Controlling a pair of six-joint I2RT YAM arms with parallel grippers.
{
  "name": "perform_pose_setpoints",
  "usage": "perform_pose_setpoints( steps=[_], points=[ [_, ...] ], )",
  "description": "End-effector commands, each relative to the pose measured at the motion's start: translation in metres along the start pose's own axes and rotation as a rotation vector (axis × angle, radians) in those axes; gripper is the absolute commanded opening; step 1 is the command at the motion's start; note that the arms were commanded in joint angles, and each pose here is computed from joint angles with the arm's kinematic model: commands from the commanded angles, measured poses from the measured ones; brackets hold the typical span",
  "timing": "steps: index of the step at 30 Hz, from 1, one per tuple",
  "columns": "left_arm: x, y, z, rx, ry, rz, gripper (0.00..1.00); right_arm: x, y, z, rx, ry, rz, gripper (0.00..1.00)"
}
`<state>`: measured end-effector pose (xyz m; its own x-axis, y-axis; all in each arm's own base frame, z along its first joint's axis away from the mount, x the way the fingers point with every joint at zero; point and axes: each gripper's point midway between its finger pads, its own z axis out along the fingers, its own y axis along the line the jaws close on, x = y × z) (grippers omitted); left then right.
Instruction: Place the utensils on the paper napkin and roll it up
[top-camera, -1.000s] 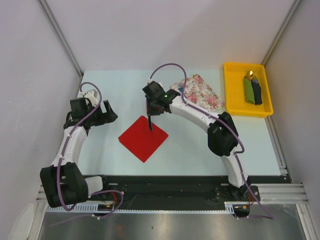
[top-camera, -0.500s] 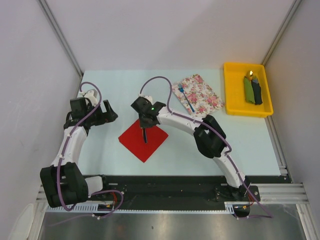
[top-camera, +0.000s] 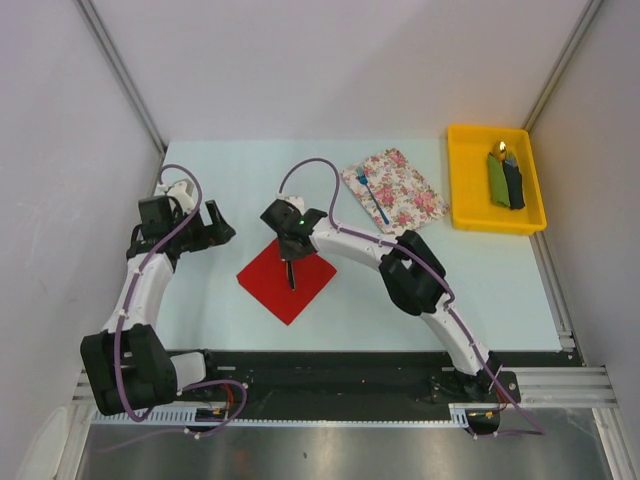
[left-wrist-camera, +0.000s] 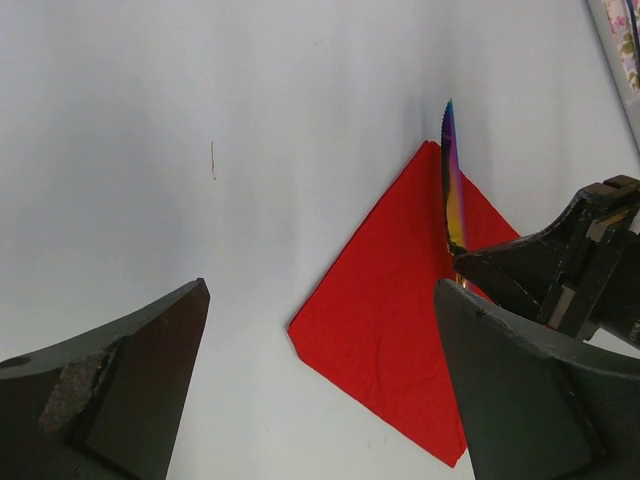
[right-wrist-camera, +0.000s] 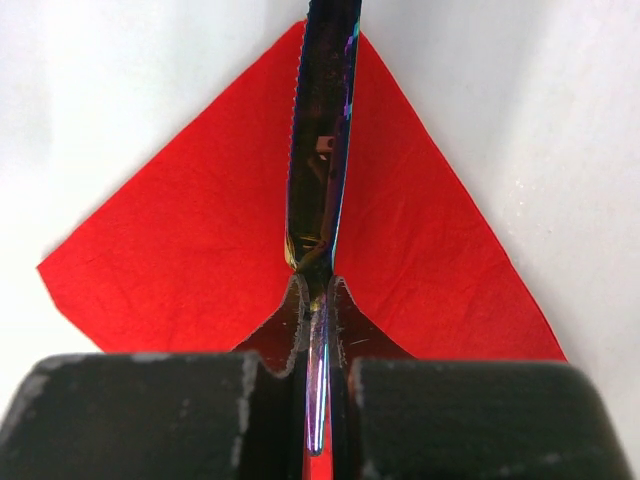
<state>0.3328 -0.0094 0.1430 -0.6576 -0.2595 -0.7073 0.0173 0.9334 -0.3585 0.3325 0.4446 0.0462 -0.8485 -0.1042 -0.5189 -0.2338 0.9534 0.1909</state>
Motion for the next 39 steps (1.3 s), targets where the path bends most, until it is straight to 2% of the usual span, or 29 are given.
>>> perform_pose_setpoints(
  steps=[1, 20, 39],
  points=[
    [-0.003, 0.001, -0.001, 0.019, -0.026, 0.013, 1.00, -0.024, 0.016, -0.005, -0.035, -0.071, 0.046, 0.00],
    [-0.002, 0.000, 0.000, 0.037, -0.029, -0.006, 1.00, -0.016, 0.032, -0.005, -0.070, -0.049, 0.072, 0.00],
    [0.004, 0.006, 0.005, 0.030, -0.009, -0.031, 1.00, -0.012, 0.035, 0.014, -0.078, -0.026, 0.108, 0.00]
  ],
)
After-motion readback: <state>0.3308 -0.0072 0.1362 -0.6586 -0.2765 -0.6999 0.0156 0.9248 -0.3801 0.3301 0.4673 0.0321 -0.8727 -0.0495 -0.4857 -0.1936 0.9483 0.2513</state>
